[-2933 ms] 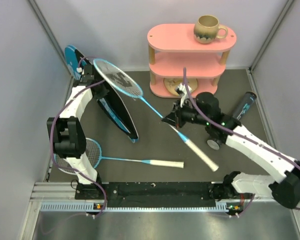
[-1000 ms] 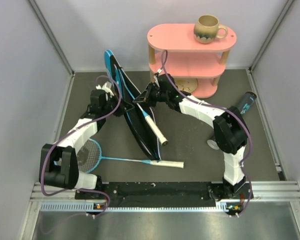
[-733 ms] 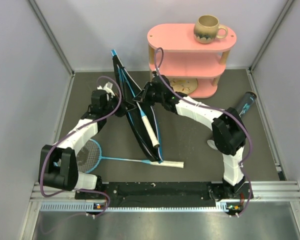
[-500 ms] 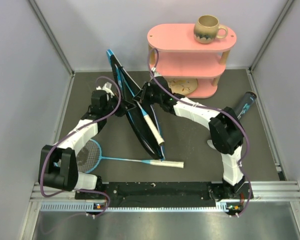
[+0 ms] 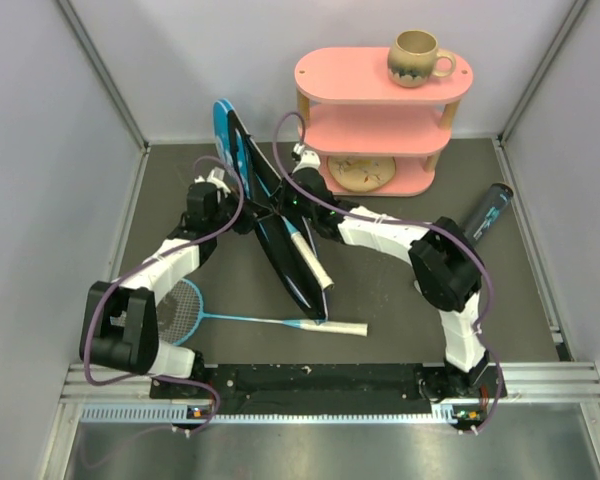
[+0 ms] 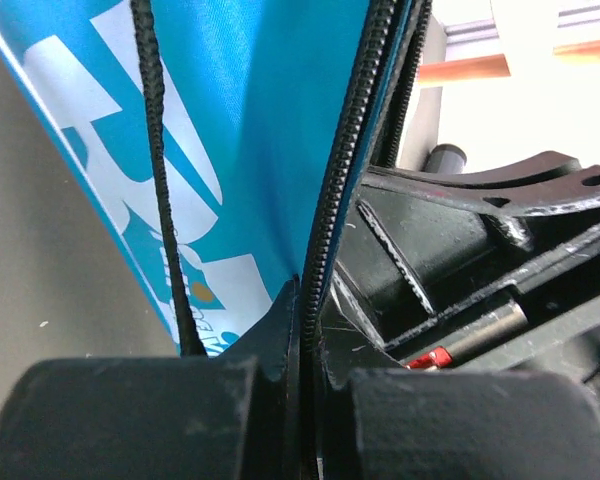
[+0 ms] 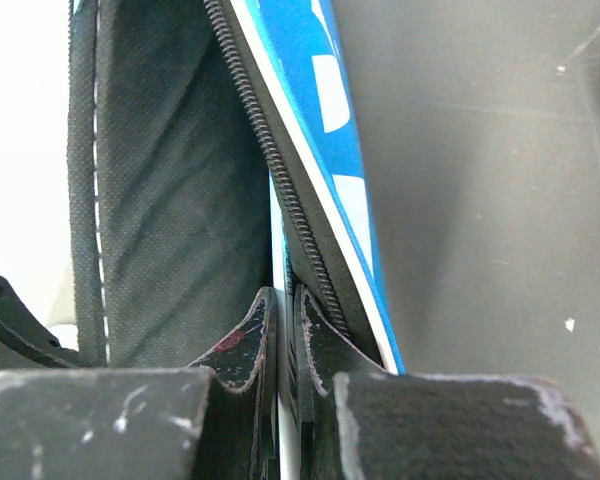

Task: Pack up the badminton gear

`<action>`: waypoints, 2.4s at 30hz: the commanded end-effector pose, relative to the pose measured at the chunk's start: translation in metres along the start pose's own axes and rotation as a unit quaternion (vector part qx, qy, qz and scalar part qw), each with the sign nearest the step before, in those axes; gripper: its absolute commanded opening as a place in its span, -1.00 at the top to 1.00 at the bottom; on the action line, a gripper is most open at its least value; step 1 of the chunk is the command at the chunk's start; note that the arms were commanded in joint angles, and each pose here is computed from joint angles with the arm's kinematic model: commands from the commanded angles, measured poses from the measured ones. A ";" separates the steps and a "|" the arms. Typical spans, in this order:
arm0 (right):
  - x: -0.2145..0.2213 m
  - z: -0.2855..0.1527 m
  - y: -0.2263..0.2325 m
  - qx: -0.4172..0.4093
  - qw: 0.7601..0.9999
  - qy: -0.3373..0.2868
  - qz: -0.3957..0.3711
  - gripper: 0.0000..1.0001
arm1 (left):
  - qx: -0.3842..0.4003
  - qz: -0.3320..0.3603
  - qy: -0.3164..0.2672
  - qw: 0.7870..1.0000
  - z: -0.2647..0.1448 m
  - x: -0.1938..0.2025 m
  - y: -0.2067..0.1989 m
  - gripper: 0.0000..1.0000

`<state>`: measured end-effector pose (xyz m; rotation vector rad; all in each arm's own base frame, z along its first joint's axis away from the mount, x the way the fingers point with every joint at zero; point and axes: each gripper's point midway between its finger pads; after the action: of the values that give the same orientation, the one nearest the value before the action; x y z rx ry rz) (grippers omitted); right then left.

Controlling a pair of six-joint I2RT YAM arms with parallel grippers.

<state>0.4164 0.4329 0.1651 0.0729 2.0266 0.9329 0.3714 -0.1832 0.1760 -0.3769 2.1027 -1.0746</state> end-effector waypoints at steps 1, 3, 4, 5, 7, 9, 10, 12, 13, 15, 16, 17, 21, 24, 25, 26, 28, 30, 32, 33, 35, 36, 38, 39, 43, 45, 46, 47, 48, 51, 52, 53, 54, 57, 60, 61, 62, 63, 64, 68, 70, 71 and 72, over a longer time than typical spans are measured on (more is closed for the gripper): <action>-0.054 -0.013 0.013 0.073 0.994 -0.081 -0.020 1.00 | 0.082 0.003 0.055 0.995 0.005 0.019 -0.034 1.00; -0.064 -0.018 0.006 0.124 0.986 -0.106 -0.038 1.00 | 0.088 -0.003 0.067 0.994 0.009 0.023 -0.033 1.00; -0.068 -0.019 0.003 0.140 0.982 -0.118 -0.044 1.00 | 0.093 -0.004 0.073 0.993 0.009 0.025 -0.034 1.00; -0.070 -0.020 -0.001 0.162 0.977 -0.131 -0.050 1.00 | 0.097 -0.003 0.072 0.993 0.010 0.024 -0.035 1.00; -0.075 -0.020 -0.008 0.199 0.968 -0.147 -0.048 1.00 | 0.100 -0.009 0.071 0.992 0.008 0.025 -0.036 1.00; -0.072 -0.020 -0.011 0.214 0.962 -0.162 -0.043 1.00 | 0.111 -0.011 0.062 0.992 0.004 0.022 -0.044 1.00; -0.066 -0.015 -0.016 0.225 0.958 -0.170 -0.048 1.00 | 0.116 -0.010 0.061 0.991 0.002 0.021 -0.047 1.00; -0.052 -0.006 -0.016 0.221 0.960 -0.161 -0.063 1.00 | 0.125 -0.010 0.057 0.990 -0.003 0.019 -0.053 1.00; -0.046 0.001 -0.016 0.210 0.962 -0.164 -0.059 1.00 | 0.126 -0.011 0.058 0.990 -0.004 0.019 -0.054 1.00; -0.030 0.008 -0.031 0.217 0.961 -0.154 -0.076 1.00 | 0.130 -0.013 0.062 0.989 -0.007 0.022 -0.055 1.00; -0.031 0.015 -0.023 0.190 0.966 -0.160 -0.066 1.00 | 0.130 -0.013 0.062 0.989 -0.009 0.023 -0.056 1.00; -0.020 0.020 -0.031 0.183 0.968 -0.143 -0.092 1.00 | 0.129 -0.008 0.061 0.990 -0.011 0.025 -0.054 1.00; -0.010 0.032 -0.024 0.098 0.981 -0.101 -0.131 1.00 | 0.105 0.013 0.066 0.992 -0.013 0.029 -0.043 1.00; -0.014 0.028 -0.039 0.103 0.982 -0.091 -0.128 1.00 | 0.093 0.014 0.083 0.992 -0.012 0.034 -0.038 1.00; -0.015 0.027 -0.041 0.104 0.981 -0.094 -0.131 1.00 | 0.095 0.014 0.082 0.992 -0.013 0.034 -0.038 1.00; -0.013 0.026 -0.046 0.106 0.980 -0.099 -0.139 1.00 | 0.099 0.008 0.081 0.992 -0.013 0.033 -0.041 1.00; -0.013 0.026 -0.054 0.112 0.975 -0.111 -0.160 1.00 | 0.114 0.005 0.083 0.990 -0.015 0.032 -0.047 1.00; -0.009 0.026 -0.064 0.121 0.973 -0.107 -0.166 1.00 | 0.121 0.004 0.082 0.989 -0.017 0.029 -0.052 1.00; -0.016 0.026 -0.066 0.105 0.975 -0.109 -0.164 1.00 | 0.115 0.013 0.077 0.990 -0.020 0.025 -0.055 1.00; -0.016 0.023 -0.071 0.119 0.973 -0.101 -0.172 0.95 | 0.110 0.014 0.074 0.991 -0.021 0.022 -0.054 1.00; -0.027 0.021 -0.068 0.134 0.971 -0.087 -0.180 0.68 | 0.107 0.023 0.066 0.992 -0.024 0.017 -0.055 1.00; -0.023 0.021 -0.062 0.119 0.974 -0.063 -0.183 0.34 | 0.104 0.021 0.063 0.992 -0.025 0.014 -0.054 1.00; -0.021 0.015 -0.049 0.094 0.974 -0.013 -0.208 0.07 | 0.100 0.021 0.056 0.993 -0.022 0.010 -0.052 1.00; -0.014 0.011 -0.036 0.067 0.975 0.017 -0.212 -0.19 | 0.094 0.020 0.055 0.994 -0.020 0.008 -0.049 1.00; -0.007 -0.049 0.023 -0.033 0.972 0.141 -0.182 -0.34 | 0.067 0.028 0.045 0.996 -0.006 -0.006 -0.035 1.00; -0.026 -0.095 0.061 -0.090 0.971 0.140 -0.171 -0.41 | 0.048 0.029 0.033 0.998 0.002 -0.015 -0.022 1.00; -0.019 -0.109 0.060 -0.104 0.967 0.153 -0.173 -0.44 | 0.048 0.031 0.025 0.998 0.004 -0.021 -0.023 1.00; -0.035 -0.142 0.078 -0.133 0.965 0.136 -0.179 -0.46 | 0.040 0.024 0.024 0.999 0.009 -0.026 -0.015 1.00; -0.032 -0.156 0.082 -0.153 0.960 0.143 -0.186 -0.48 | 0.043 0.023 0.023 0.999 0.010 -0.029 -0.015 1.00; 0.004 -0.195 0.055 -0.175 0.939 0.173 -0.241 -0.60 | 0.047 0.018 0.010 0.999 0.016 -0.049 -0.016 1.00; 0.014 -0.202 0.049 -0.179 0.933 0.175 -0.259 -0.62 | 0.045 0.015 0.005 0.999 0.017 -0.054 -0.014 1.00; 0.016 -0.213 0.047 -0.185 0.927 0.163 -0.281 -0.63 | 0.042 0.012 -0.003 0.999 0.017 -0.062 -0.011 1.00; 0.048 -0.217 0.031 -0.180 0.914 0.190 -0.312 -0.63 | 0.045 0.013 -0.010 0.999 0.017 -0.069 -0.013 1.00; 0.084 -0.224 0.004 -0.163 0.888 0.203 -0.378 -0.63 | 0.035 0.011 -0.023 0.999 0.014 -0.088 -0.011 1.00; 0.122 -0.224 0.001 -0.198 0.871 0.209 -0.398 -0.61 | 0.004 0.013 -0.033 0.999 0.009 -0.104 -0.003 1.00; 0.137 -0.226 0.005 -0.208 0.860 0.214 -0.414 -0.61 | -0.015 0.020 -0.040 0.999 0.007 -0.109 0.003 1.00; 0.142 -0.222 0.003 -0.203 0.855 0.209 -0.430 -0.58 | -0.028 0.022 -0.049 0.998 0.004 -0.117 0.009 1.00; 0.147 -0.216 0.008 -0.211 0.843 0.205 -0.451 -0.56 | -0.039 0.021 -0.047 0.998 0.001 -0.118 0.011 1.00; 0.160 -0.206 0.006 -0.208 0.834 0.216 -0.464 -0.54 | -0.044 0.027 -0.051 0.997 0.000 -0.120 0.011 1.00; 0.196 -0.181 0.019 -0.209 0.796 0.244 -0.513 -0.36 | -0.077 0.011 -0.081 0.994 -0.020 -0.148 0.034 1.00; 0.203 -0.171 0.033 -0.216 0.787 0.240 -0.526 -0.34 | -0.085 0.007 -0.084 0.993 -0.025 -0.156 0.039 1.00; 0.216 -0.165 0.032 -0.220 0.783 0.255 -0.523 -0.34 | -0.087 0.004 -0.089 0.992 -0.029 -0.162 0.042 1.00; 0.217 -0.161 0.046 -0.230 0.785 0.251 -0.518 -0.35 | -0.083 0.006 -0.091 0.992 -0.031 -0.166 0.040 1.00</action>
<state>0.1445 0.3986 0.0651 -1.5489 1.9413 0.6378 0.4219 -0.0921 0.1781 -0.5769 2.2600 -0.9599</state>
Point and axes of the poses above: each gripper's point midway between its finger pads, its own z axis out along the fingers, its own y axis along the line the jaws close on, x = y × z, and after that the axes turned 8 degrees about z, right-handed
